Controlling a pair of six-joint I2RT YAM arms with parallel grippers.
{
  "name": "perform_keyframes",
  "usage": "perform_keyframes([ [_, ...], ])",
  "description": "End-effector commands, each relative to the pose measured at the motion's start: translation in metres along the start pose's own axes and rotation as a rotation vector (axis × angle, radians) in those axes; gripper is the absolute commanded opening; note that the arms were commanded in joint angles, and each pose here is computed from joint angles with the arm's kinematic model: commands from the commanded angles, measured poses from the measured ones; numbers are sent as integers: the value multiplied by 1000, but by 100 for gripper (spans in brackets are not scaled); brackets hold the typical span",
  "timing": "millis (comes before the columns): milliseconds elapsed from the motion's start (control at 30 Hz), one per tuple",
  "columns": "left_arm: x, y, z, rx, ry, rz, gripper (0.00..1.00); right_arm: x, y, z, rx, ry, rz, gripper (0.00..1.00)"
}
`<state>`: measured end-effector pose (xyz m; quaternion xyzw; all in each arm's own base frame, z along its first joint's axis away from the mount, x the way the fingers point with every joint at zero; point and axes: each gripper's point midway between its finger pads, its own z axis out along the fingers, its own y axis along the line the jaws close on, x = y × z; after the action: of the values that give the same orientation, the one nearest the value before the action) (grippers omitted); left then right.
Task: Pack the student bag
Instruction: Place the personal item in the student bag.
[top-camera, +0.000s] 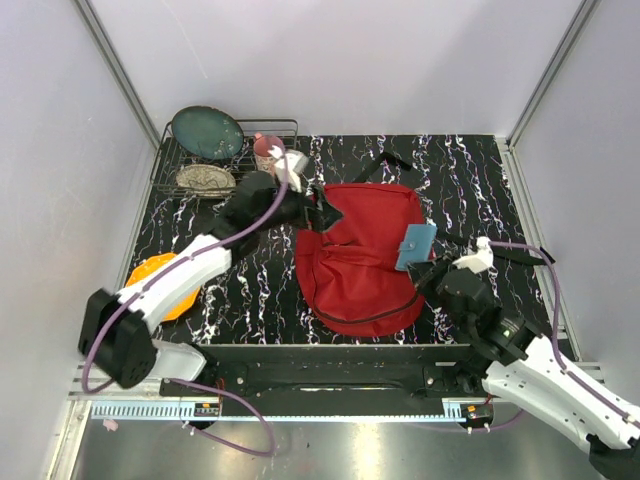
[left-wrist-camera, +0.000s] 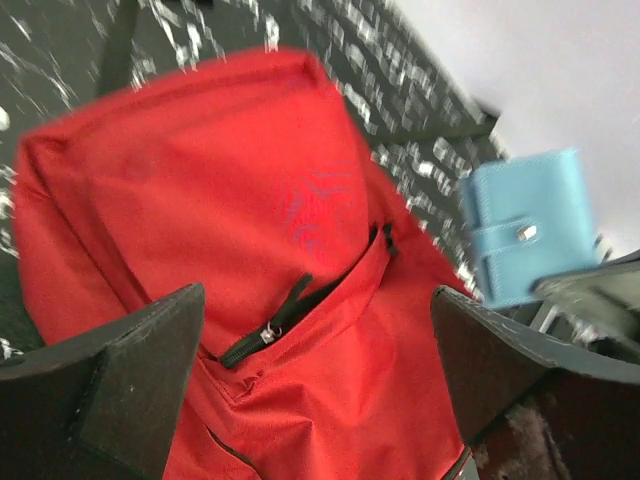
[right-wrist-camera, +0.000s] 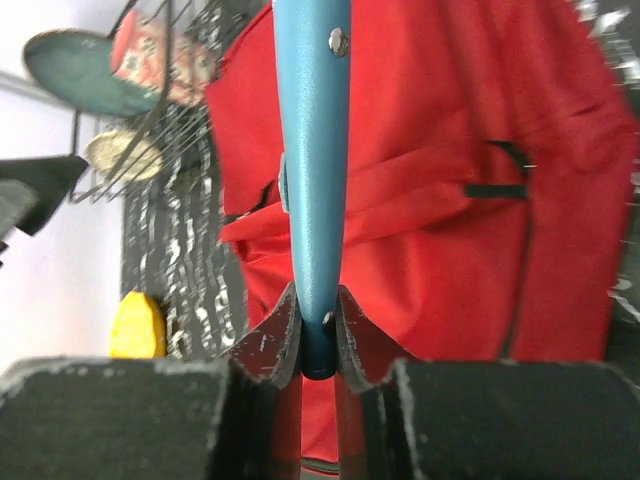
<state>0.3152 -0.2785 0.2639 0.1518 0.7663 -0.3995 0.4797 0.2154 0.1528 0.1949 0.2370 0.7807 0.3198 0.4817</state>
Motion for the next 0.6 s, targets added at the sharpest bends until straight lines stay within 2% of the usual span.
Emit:
perform_keyframes([
  [0, 55, 3, 36, -57, 252, 122, 99, -38, -39, -18, 184, -166, 1, 0],
  [33, 65, 7, 40, -96, 298, 133, 99, -44, -38, -22, 189, -183, 12, 0],
  [67, 60, -7, 49, -75, 303, 174, 99, -49, -40, -27, 188, -202, 16, 0],
  [133, 86, 6, 62, -138, 403, 197, 99, -57, -46, -34, 209, -232, 3, 0],
  [167, 82, -4, 69, -130, 406, 228, 99, -61, -46, -38, 199, -246, 9, 0],
  [233, 97, 8, 76, -195, 457, 247, 99, -66, -50, -44, 205, -263, 4, 0],
  [567, 104, 40, 84, -391, 469, 267, 99, -68, -58, -56, 191, -268, 29, 2],
])
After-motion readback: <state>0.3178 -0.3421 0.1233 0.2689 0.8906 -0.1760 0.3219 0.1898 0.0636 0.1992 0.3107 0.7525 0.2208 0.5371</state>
